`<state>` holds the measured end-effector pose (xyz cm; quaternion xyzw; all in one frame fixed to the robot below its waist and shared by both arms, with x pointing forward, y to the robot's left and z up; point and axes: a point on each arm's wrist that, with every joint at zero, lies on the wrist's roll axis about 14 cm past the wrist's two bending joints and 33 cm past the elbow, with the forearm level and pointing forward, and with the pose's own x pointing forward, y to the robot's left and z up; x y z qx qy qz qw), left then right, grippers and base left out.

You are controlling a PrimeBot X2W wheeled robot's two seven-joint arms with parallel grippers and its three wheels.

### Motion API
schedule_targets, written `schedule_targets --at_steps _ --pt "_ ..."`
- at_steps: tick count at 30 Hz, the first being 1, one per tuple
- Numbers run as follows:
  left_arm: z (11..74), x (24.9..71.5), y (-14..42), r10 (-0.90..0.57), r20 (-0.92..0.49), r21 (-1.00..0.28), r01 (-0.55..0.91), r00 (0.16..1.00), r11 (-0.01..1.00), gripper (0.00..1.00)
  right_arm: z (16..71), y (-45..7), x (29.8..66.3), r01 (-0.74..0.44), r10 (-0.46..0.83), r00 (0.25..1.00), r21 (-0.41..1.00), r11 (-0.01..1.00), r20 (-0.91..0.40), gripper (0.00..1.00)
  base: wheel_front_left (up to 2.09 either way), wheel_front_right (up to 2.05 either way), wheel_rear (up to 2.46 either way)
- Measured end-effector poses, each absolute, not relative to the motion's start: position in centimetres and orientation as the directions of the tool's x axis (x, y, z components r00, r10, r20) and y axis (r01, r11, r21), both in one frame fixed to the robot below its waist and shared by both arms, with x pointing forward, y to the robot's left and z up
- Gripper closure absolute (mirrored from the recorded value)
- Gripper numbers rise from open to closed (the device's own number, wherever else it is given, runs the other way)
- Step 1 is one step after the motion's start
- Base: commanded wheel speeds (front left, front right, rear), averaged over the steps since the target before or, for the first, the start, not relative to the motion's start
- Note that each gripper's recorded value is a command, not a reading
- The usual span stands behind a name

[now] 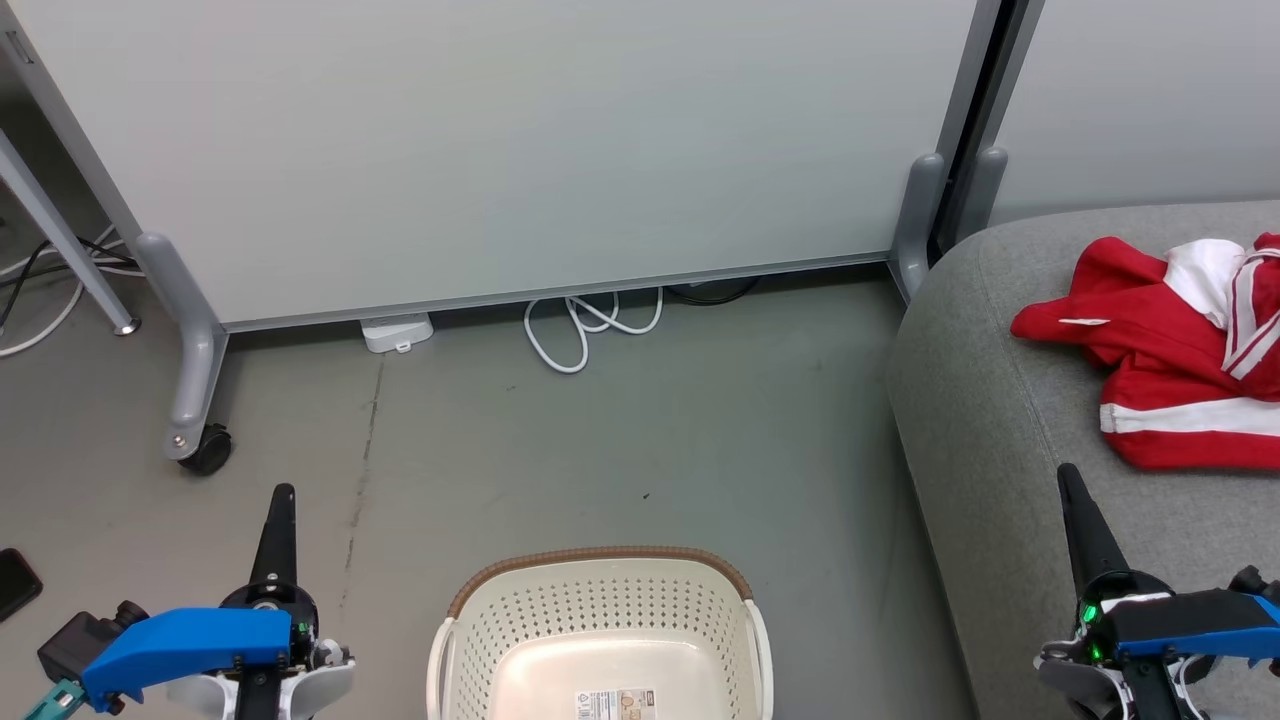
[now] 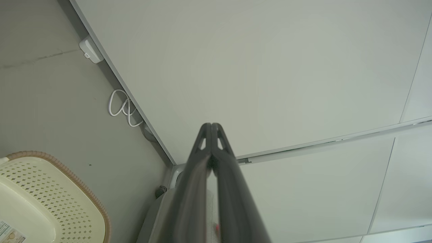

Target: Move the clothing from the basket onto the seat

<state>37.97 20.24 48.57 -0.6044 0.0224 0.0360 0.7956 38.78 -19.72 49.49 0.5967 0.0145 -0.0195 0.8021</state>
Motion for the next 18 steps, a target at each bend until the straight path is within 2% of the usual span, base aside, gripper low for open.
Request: schedule_targets --at_steps 18 --pt "49.31 38.32 20.13 0.015 -0.053 -0.99 -0.054 0.998 0.129 1.0 49.85 -19.81 38.73 0.033 -0.006 0.999 0.99 0.137 -0.033 1.0 0.0 0.0 0.0"
